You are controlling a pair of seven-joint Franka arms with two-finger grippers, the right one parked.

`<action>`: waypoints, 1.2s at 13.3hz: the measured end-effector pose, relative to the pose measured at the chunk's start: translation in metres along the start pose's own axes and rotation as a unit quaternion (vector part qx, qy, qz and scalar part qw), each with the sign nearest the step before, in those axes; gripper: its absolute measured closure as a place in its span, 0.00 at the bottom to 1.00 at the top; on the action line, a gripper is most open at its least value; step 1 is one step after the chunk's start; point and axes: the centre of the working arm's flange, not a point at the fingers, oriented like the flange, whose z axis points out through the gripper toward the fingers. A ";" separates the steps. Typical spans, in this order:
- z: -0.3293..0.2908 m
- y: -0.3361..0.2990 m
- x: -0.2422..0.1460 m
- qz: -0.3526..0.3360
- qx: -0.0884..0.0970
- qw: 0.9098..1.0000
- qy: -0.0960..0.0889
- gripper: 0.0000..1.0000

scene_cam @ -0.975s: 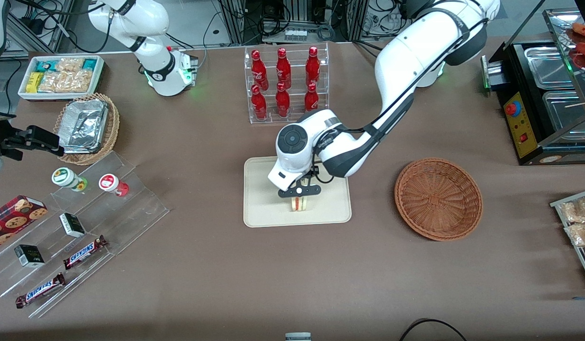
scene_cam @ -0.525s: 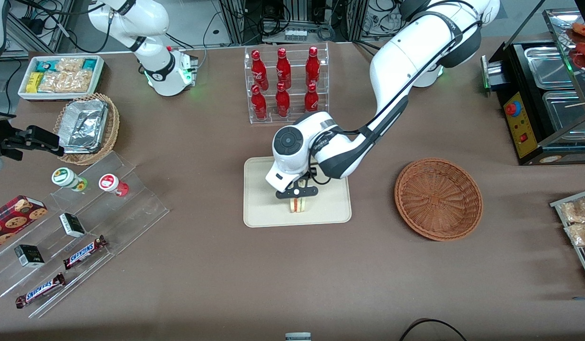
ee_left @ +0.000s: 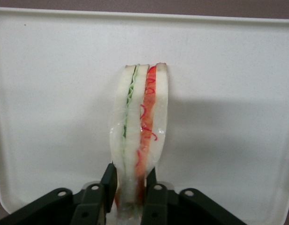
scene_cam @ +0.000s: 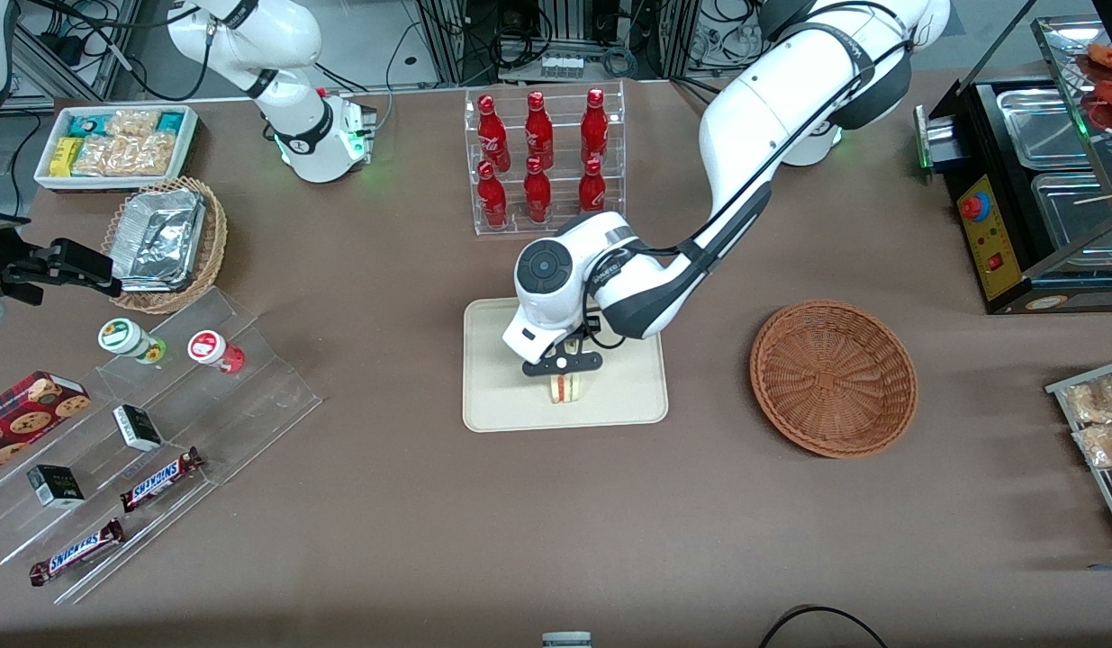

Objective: Place sandwich from basket to tray
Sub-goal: 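Lower the sandwich onto the beige tray with the left gripper, then open the left gripper and raise it off the sandwich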

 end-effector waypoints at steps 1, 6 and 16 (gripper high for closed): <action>0.000 0.000 0.000 0.000 0.000 1.000 0.000 0.53; -0.008 0.000 0.005 -0.003 -0.004 1.000 0.006 0.02; -0.148 -0.044 0.030 0.051 0.028 0.998 0.022 0.00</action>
